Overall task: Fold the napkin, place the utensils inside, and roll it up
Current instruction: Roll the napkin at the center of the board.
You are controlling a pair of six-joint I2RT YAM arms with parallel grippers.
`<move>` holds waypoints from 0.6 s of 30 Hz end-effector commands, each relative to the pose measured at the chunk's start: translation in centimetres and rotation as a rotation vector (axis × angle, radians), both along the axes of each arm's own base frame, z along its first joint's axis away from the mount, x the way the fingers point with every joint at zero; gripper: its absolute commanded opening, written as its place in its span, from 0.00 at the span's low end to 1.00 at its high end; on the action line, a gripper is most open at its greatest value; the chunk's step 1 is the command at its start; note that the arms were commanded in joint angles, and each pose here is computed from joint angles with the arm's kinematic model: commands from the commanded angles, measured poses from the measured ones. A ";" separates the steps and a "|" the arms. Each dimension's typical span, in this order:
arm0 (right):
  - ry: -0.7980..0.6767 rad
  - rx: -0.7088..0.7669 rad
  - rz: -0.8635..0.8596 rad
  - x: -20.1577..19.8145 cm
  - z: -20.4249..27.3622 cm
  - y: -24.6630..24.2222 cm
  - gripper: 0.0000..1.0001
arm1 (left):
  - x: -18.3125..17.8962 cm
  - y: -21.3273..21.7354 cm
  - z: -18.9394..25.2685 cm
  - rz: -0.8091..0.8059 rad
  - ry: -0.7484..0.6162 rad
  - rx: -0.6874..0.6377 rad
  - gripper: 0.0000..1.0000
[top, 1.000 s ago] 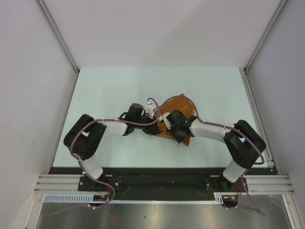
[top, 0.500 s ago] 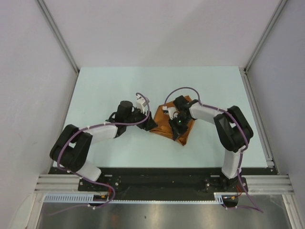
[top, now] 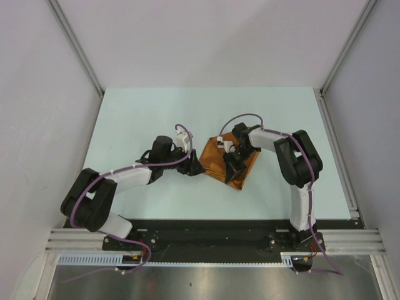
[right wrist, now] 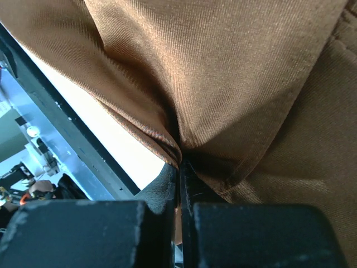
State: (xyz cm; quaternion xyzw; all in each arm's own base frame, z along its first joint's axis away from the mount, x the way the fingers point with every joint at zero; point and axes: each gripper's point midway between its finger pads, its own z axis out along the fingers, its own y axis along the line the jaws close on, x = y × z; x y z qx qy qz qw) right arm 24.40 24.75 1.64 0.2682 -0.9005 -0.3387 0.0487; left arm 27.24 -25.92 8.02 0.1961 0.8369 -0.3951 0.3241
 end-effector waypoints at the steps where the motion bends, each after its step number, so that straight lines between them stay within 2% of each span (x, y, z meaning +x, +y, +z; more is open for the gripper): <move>1: -0.003 -0.008 0.030 0.1 -1.3 0.0 0.00 | -2.1 -0.6 0.8 -0.025 0.121 -0.071 0.67; 11: 0.008 -0.005 0.026 -0.1 -1.8 0.1 0.00 | -5.4 -1.9 0.2 -0.133 0.310 -0.102 0.69; 15: 0.010 -0.007 0.027 -0.2 -1.9 0.0 0.00 | -5.1 -2.8 -0.9 -0.146 0.333 -0.118 0.69; 18: 0.015 -0.010 0.027 -0.4 -2.0 -0.1 0.00 | -3.8 -3.5 -0.7 -0.132 0.293 -0.147 0.69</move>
